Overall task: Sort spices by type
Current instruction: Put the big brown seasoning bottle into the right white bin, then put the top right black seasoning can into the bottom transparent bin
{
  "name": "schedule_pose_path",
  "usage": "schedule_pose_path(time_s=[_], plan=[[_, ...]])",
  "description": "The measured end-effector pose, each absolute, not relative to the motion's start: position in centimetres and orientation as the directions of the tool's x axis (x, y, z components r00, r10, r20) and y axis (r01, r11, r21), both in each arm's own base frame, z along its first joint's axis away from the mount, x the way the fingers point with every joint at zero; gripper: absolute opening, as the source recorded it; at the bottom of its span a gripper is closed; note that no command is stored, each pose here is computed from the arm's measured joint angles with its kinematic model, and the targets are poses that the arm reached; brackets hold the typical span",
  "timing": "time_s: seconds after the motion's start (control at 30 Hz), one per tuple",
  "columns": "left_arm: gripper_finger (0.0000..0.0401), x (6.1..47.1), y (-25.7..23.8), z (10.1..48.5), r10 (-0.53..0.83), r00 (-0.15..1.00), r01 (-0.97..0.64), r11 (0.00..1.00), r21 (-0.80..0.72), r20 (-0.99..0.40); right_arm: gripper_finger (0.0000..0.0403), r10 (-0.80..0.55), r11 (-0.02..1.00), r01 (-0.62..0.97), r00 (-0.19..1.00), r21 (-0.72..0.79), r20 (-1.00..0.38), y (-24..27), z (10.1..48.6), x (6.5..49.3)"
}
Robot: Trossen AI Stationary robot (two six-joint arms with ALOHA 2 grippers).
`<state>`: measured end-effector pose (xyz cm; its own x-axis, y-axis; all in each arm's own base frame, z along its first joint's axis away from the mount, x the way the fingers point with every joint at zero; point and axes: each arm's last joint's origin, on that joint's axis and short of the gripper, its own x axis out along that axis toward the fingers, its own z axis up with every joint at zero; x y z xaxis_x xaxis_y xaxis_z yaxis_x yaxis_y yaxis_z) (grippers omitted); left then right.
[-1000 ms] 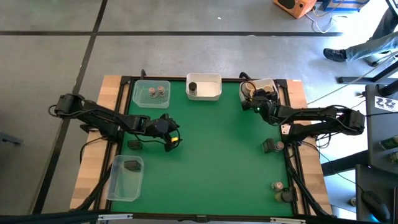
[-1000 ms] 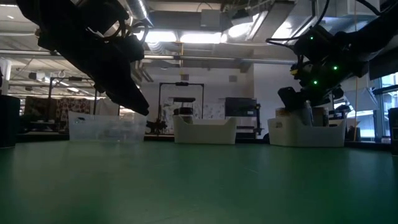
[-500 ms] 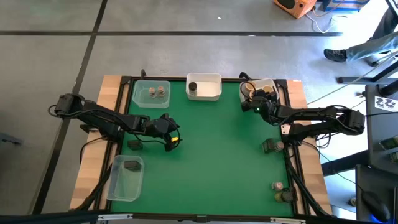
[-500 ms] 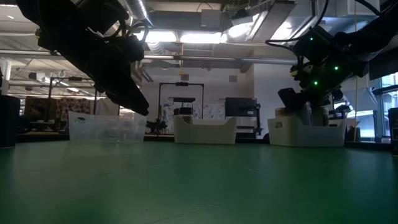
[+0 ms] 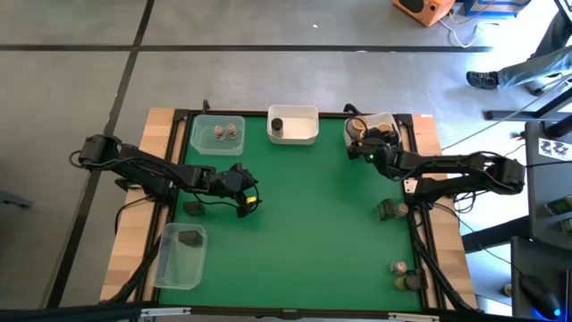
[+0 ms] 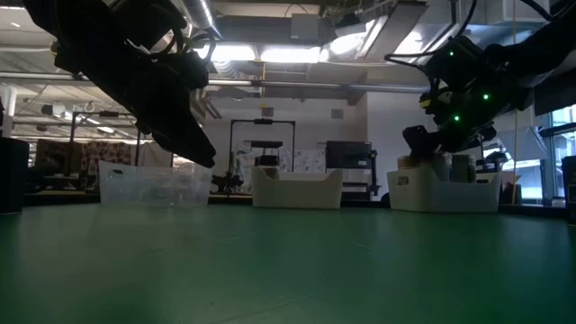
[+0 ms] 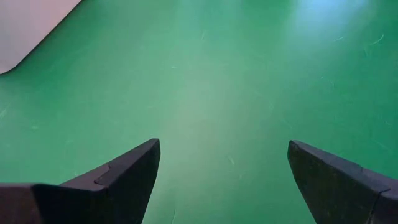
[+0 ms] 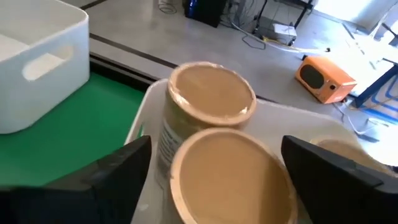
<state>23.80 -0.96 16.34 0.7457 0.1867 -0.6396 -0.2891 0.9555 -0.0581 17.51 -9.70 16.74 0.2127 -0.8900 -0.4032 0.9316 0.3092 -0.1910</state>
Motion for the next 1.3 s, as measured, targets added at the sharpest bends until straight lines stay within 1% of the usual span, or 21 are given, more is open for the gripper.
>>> schedule_pose_path(time_s=[0.17,0.33,0.43,0.53,0.63,0.7,0.8,0.9,0.97,1.1,1.3], plan=[[0.0335,23.8,-1.0,16.3,0.187,0.744,-0.293,0.954,-0.062,-0.641,0.0366,-0.873,0.366,0.905,0.252,-0.217,-0.418,-9.8,19.7,17.9],[0.0335,23.8,-1.0,16.3,0.186,0.744,-0.295,0.953,-0.066,-0.641,0.0358,-0.809,0.461,0.860,0.304,-0.221,-0.503,-9.4,23.8,17.7],[0.0335,23.8,-1.0,16.3,0.186,0.744,-0.295,0.953,-0.066,-0.642,0.0356,-0.718,0.566,0.805,0.372,-0.181,-0.589,-9.0,25.9,17.5],[0.0335,23.8,-1.0,16.3,0.186,0.745,-0.295,0.953,-0.067,-0.640,0.0356,-0.596,0.662,0.743,0.440,-0.100,-0.672,-8.4,27.5,17.4],[0.0335,23.8,-1.0,16.3,0.186,0.747,-0.288,0.956,-0.059,-0.639,0.0356,-0.491,0.724,0.689,0.493,-0.022,-0.718,-7.4,28.3,17.5],[0.0335,23.8,-1.0,16.3,0.186,0.747,-0.287,0.956,-0.058,-0.638,0.0356,-0.429,0.748,0.664,0.504,0.019,-0.750,-6.6,28.4,17.6],[0.0335,23.9,-1.0,16.4,0.185,0.751,-0.280,0.959,-0.051,-0.633,0.0356,-0.335,0.755,0.649,0.505,0.093,-0.796,-5.2,28.3,17.5],[0.0335,24.0,-1.0,16.6,0.184,0.770,-0.262,0.964,-0.039,-0.611,0.0356,-0.189,0.773,0.604,0.511,0.194,-0.839,-3.4,27.9,17.5],[0.0335,24.1,-1.0,16.7,0.184,0.776,-0.252,0.967,-0.030,-0.604,0.0356,-0.097,0.761,0.592,0.509,0.266,-0.855,-2.4,27.8,17.5],[0.0335,24.1,-1.0,16.7,0.184,0.776,-0.246,0.969,-0.021,-0.604,0.0356,0.022,0.702,0.629,0.451,0.335,-0.892,-0.6,27.4,17.0],[0.0335,24.1,-1.0,16.7,0.184,0.779,-0.245,0.969,-0.022,-0.600,0.0356,0.126,0.589,0.738,0.317,0.328,-0.940,1.0,26.9,15.7]])
